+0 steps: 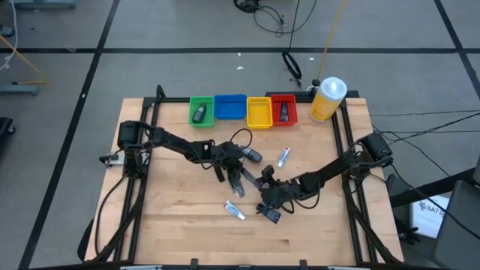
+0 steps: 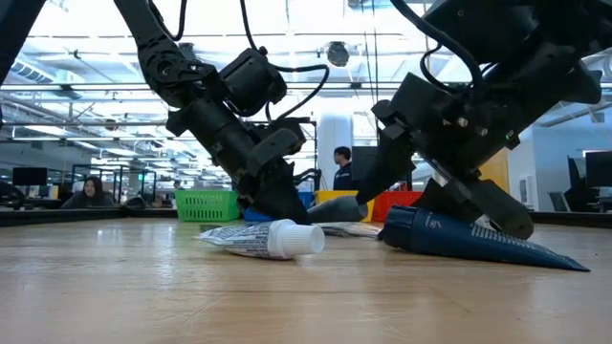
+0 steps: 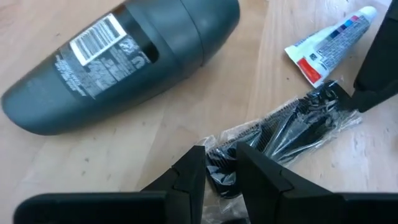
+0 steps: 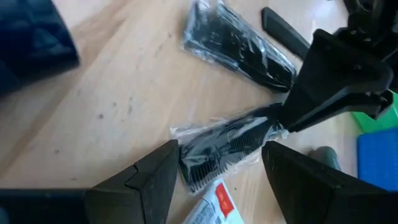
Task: Pick & Place Travel size toiletries
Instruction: Put the right black comb into the yellow bin
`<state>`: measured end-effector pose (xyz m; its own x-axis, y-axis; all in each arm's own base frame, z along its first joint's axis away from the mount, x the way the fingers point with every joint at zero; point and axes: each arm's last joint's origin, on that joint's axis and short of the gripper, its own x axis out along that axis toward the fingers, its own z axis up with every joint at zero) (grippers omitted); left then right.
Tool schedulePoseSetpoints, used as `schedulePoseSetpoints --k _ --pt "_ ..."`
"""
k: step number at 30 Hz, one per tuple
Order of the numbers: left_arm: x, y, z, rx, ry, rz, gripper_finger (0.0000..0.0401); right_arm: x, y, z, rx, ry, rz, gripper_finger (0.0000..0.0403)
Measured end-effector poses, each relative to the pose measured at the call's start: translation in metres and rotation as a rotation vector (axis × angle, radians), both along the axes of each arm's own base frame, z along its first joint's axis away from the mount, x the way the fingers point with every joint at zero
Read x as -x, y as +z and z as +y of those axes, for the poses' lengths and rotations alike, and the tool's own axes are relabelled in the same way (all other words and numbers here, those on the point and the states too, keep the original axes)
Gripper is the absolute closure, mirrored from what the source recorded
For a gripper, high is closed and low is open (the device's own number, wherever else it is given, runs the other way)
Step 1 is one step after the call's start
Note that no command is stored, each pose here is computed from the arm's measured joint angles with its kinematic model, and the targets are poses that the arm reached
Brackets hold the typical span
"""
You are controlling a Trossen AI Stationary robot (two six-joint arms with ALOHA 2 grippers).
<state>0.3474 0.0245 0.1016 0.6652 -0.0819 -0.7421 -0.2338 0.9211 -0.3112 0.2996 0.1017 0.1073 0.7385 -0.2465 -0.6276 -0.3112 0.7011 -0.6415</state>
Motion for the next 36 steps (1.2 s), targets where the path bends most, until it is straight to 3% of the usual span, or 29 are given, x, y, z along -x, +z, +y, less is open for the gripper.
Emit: schedulePoseSetpoints --k 12,21,36 --pt "0.000 0.000 -0.003 0.011 0.023 0.001 0.0309 -0.002 0.000 -0.006 0.003 0.082 0.084 0.0177" --pt "0.000 0.000 -0.002 0.005 0.031 0.003 0.0309 0.005 0.025 0.005 -0.061 0.105 0.079 0.0177" --pt "-0.001 0.000 -0.012 0.028 0.020 0.003 0.0309 -0.007 0.000 -0.010 -0.017 0.038 0.106 0.0177"
